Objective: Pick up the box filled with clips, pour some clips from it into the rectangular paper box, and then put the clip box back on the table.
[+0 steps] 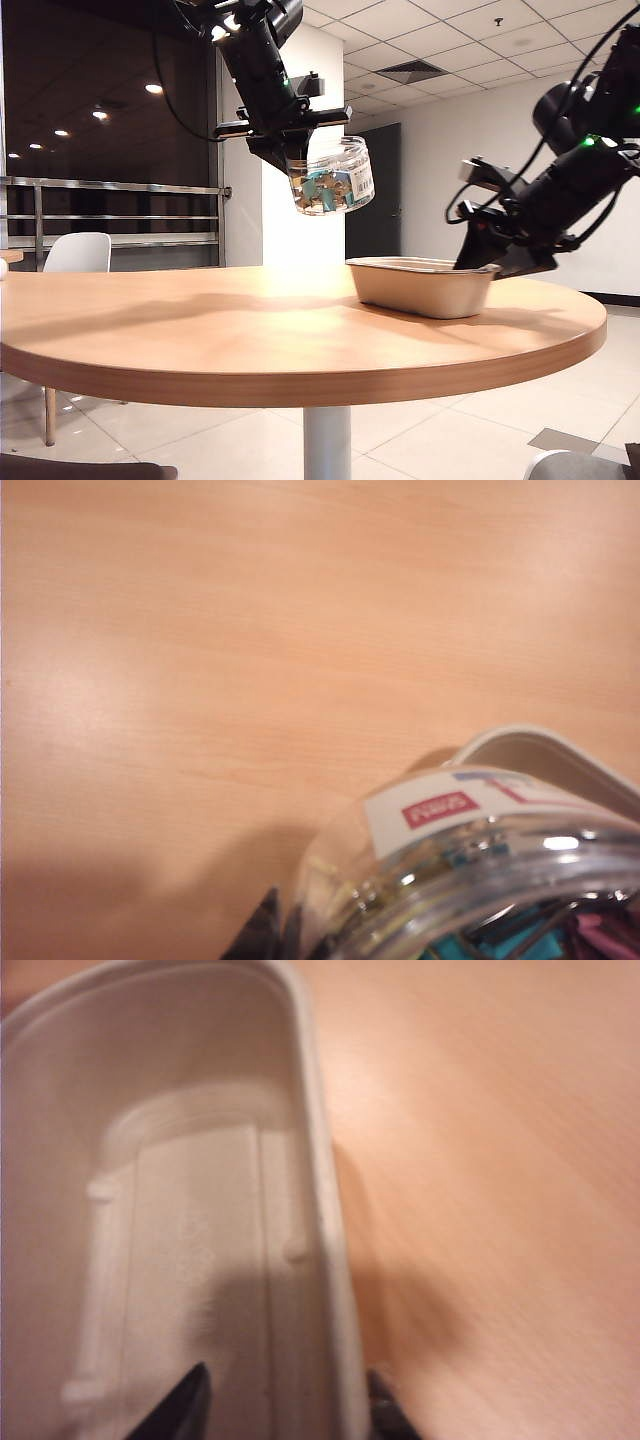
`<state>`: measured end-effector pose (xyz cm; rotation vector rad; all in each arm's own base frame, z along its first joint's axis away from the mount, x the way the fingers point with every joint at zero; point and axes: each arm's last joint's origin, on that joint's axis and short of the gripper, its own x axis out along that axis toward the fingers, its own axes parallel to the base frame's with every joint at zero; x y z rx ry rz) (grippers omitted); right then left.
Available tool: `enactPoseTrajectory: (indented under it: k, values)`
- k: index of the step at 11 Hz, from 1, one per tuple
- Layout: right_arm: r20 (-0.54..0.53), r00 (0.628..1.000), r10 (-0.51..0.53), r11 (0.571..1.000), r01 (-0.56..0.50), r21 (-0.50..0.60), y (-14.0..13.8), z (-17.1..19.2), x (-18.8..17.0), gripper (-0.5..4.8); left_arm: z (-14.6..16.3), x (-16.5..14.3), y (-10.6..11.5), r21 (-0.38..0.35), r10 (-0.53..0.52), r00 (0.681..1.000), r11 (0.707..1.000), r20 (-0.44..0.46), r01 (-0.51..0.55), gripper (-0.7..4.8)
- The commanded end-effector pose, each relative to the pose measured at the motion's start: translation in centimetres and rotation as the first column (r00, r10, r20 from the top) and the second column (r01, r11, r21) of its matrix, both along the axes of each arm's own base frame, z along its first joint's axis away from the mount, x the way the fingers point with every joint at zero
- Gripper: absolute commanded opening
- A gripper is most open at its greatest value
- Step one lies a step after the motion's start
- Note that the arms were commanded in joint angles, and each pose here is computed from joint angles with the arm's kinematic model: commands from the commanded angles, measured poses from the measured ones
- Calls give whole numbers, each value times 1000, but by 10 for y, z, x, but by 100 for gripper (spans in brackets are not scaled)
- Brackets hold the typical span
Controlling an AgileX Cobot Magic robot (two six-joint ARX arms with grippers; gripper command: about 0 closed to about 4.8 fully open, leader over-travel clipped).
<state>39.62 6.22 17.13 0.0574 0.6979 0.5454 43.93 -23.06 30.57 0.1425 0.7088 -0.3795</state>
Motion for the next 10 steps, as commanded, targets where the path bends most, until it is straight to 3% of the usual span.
enactPoseTrajectory:
  k: [1,3,10]
  values:
    - [9,999,48,999,-48,7,14,1,-2,85,12,-2,0,-24,-3,999,1000,38,4,-6]
    - [10,997,72,997,-72,7,22,1,-3,41,12,-2,0,-23,-3,999,1000,38,4,-6]
    - [9,980,197,980,-197,6,66,1,-16,20,18,-4,6,-22,6,999,1000,41,-5,-6]
